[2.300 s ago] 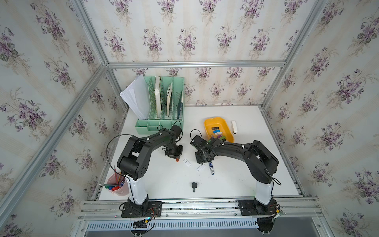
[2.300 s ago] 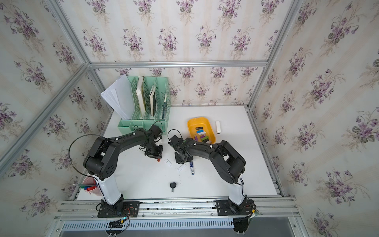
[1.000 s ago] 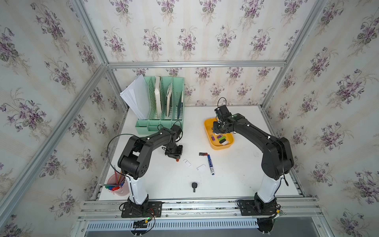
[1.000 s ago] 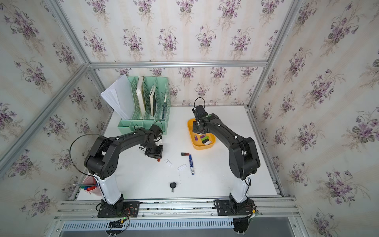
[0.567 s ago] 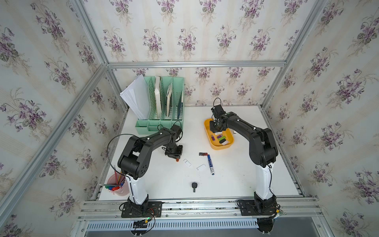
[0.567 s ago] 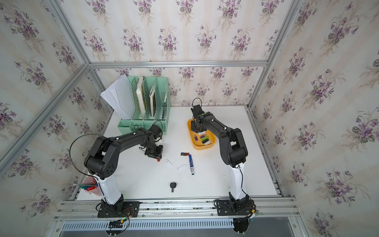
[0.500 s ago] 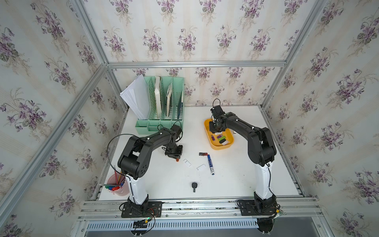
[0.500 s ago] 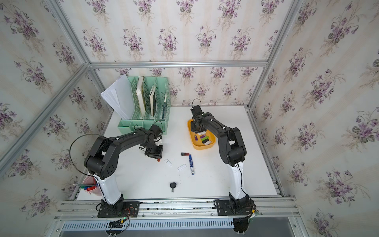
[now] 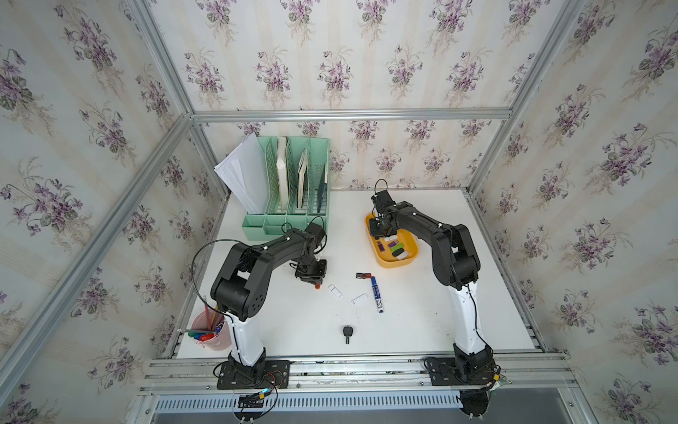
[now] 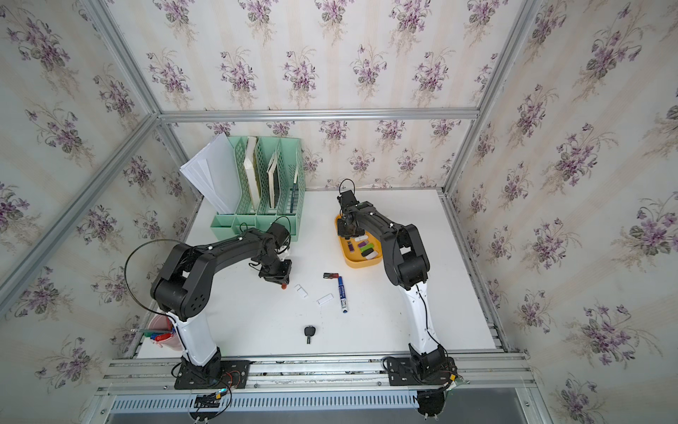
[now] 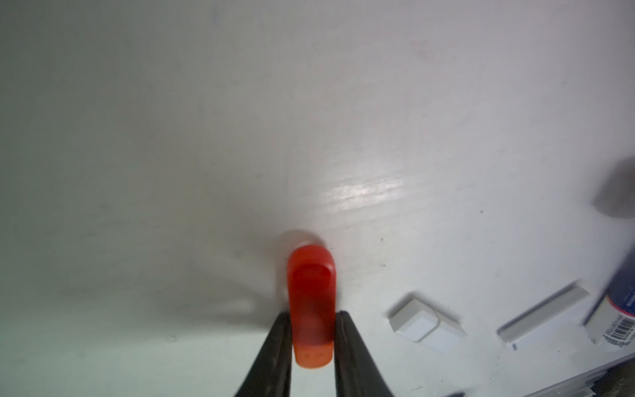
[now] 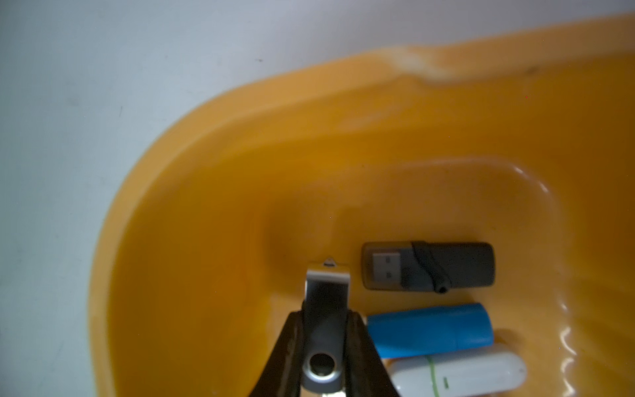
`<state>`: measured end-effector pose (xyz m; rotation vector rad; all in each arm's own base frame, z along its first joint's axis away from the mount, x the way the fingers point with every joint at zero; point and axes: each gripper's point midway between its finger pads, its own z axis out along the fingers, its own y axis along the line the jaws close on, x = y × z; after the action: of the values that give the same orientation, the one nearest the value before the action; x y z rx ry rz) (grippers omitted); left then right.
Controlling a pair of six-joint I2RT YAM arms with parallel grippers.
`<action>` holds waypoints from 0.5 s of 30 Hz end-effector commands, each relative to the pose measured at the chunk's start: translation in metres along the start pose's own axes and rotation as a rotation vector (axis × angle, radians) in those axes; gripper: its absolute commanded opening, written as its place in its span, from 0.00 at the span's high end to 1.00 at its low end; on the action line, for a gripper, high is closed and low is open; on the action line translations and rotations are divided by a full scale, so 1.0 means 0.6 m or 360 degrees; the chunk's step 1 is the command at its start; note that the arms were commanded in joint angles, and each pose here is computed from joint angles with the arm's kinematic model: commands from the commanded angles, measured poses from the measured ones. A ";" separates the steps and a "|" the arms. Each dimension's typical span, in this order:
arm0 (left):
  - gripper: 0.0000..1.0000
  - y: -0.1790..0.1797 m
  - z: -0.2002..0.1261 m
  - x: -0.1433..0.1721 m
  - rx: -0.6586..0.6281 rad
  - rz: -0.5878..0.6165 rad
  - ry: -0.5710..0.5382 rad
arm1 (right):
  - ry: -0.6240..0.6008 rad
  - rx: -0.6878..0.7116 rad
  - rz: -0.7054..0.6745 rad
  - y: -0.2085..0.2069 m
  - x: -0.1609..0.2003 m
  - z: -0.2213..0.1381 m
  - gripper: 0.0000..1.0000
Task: Put the usb flash drive into the storage box
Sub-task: Place the USB flash in the storage box.
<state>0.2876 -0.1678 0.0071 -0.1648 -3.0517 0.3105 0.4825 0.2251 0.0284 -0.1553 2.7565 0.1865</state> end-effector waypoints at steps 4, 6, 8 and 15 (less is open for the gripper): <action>0.74 0.013 0.016 0.024 -0.0048 -0.0017 0.0100 | 0.0004 0.0019 -0.0015 -0.002 -0.004 0.005 0.76; 0.74 0.013 0.016 0.023 -0.0044 -0.0016 0.0096 | 0.0006 0.0026 -0.0018 -0.003 -0.004 0.004 0.71; 0.74 0.012 0.016 0.024 -0.0044 -0.0017 0.0099 | 0.0000 0.0037 -0.0017 -0.006 -0.005 0.000 0.66; 0.74 0.011 0.013 0.024 -0.0041 -0.0017 0.0093 | -0.0055 0.0074 -0.0043 -0.014 -0.012 -0.046 0.55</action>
<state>0.2878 -0.1679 0.0079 -0.1653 -3.0540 0.3122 0.4840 0.2211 0.0481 -0.1637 2.7253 0.1622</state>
